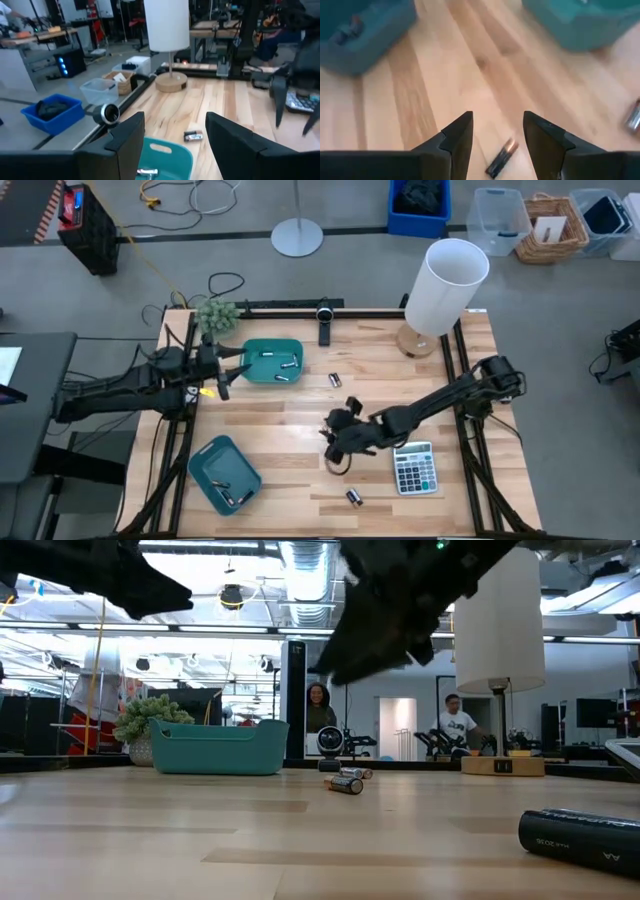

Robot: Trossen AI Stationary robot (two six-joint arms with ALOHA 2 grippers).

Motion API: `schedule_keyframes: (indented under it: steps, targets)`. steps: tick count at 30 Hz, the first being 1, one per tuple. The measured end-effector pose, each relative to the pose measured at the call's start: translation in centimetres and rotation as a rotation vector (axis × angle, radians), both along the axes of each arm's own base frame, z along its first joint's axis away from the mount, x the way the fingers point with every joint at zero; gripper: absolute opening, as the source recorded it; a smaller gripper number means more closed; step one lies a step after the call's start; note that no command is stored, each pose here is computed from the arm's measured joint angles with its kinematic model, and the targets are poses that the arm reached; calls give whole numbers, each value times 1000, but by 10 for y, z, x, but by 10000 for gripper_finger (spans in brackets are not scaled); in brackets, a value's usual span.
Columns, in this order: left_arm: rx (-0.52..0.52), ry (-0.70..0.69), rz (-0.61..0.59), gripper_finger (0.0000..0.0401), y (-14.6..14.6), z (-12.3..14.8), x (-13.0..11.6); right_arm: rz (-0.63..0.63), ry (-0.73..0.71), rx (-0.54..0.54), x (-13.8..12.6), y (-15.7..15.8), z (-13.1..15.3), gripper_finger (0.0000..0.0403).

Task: Sort batteries
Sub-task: Put the middle black battery into the blue bin

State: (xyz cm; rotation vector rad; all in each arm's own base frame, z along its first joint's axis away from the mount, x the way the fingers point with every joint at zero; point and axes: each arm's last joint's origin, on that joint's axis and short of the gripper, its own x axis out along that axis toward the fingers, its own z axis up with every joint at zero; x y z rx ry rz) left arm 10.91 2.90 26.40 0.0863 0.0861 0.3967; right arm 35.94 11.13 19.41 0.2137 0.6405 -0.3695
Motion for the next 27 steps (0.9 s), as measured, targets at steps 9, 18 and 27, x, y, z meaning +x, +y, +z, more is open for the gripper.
schedule_keyframes:
  steps: [9, 18, 27]
  targets:
    - [24, 13, -6, 205, -1, 0, -2, -112, 155, 58, 19, 13, -29, 192]
    - [40, -5, -8, 205, -1, 2, -2, -225, 214, 41, 24, 8, -45, 192]
    - [17, 25, -9, 205, -1, -2, -2, -256, 205, 52, 28, -6, -42, 192]
